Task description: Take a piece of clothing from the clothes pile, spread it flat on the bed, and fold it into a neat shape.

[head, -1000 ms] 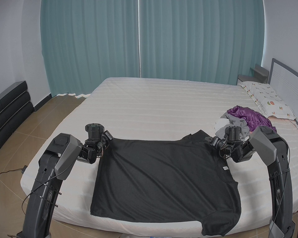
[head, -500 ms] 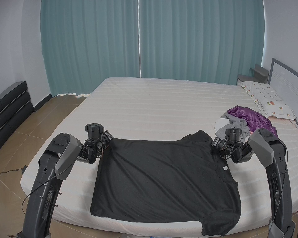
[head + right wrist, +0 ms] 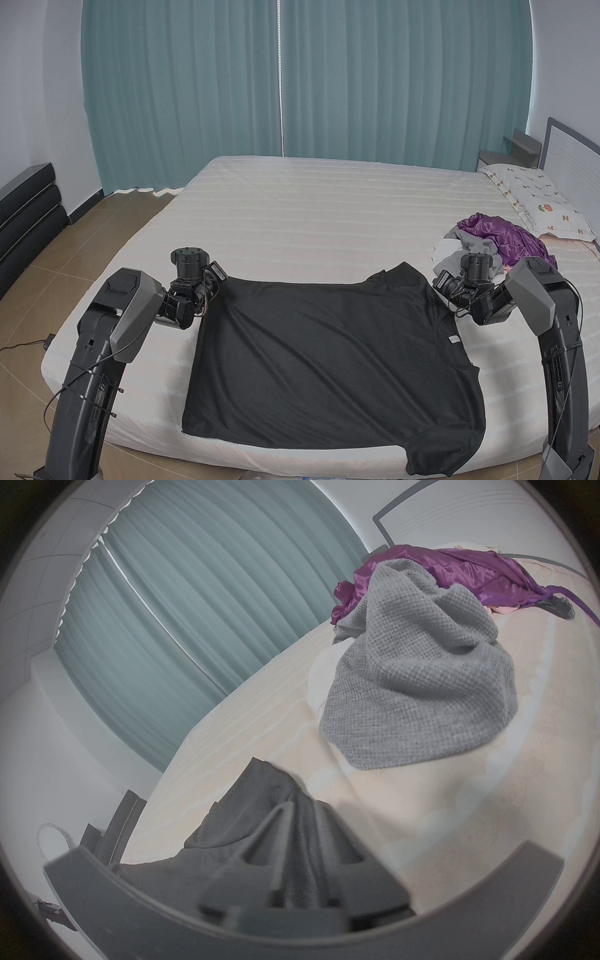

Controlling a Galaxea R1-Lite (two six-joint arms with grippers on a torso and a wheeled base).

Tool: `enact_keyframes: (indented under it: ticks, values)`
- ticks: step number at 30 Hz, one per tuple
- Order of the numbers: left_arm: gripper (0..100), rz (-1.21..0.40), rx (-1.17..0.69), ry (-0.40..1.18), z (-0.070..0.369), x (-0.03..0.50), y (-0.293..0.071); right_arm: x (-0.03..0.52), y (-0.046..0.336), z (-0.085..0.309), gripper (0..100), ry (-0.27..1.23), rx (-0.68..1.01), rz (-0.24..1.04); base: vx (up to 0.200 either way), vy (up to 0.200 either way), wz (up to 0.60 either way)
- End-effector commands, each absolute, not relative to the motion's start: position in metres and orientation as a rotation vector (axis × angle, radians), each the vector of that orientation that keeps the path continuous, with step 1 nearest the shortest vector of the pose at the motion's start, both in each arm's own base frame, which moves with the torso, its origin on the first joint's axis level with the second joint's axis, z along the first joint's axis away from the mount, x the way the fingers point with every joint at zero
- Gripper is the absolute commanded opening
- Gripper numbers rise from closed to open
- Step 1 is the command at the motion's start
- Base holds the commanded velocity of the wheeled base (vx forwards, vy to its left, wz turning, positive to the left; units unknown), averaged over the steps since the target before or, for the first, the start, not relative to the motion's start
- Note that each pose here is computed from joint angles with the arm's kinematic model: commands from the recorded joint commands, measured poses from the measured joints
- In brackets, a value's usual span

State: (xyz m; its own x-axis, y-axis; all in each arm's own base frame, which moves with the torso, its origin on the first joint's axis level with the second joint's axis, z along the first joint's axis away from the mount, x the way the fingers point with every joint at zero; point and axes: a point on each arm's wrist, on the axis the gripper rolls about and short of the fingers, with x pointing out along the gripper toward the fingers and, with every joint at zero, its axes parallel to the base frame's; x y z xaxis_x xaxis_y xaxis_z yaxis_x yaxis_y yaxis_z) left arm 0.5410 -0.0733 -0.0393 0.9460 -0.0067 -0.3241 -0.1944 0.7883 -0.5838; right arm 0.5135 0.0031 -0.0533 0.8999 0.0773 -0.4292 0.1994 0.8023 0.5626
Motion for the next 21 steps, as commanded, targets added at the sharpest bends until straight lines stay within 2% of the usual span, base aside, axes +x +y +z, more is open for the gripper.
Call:
enact_keyframes:
  ticks: [1, 9, 10, 21]
  values:
    - [0, 0.104, -0.658, 0.32, -0.039, 0.541, -0.073, 0.514, 0.009, -0.057, 100, 0.464, 0.642, -0.058, 0.0, 0.0, 0.0]
    - [0, 0.107, -0.658, 0.325, -0.04, 0.54, -0.073, 0.515, 0.016, -0.076, 100, 0.488, 0.638, -0.055, 0.0, 0.0, 0.0]
    - [0, 0.107, -0.658, 0.325, -0.04, 0.54, -0.073, 0.515, 0.016, -0.074, 0, 0.487, 0.638, -0.053, 0.0, 0.0, 0.0]
    - [0, 0.107, -0.657, 0.324, -0.041, 0.54, -0.073, 0.518, 0.007, -0.069, 0, 0.456, 0.665, -0.074, 0.0, 0.0, 0.0]
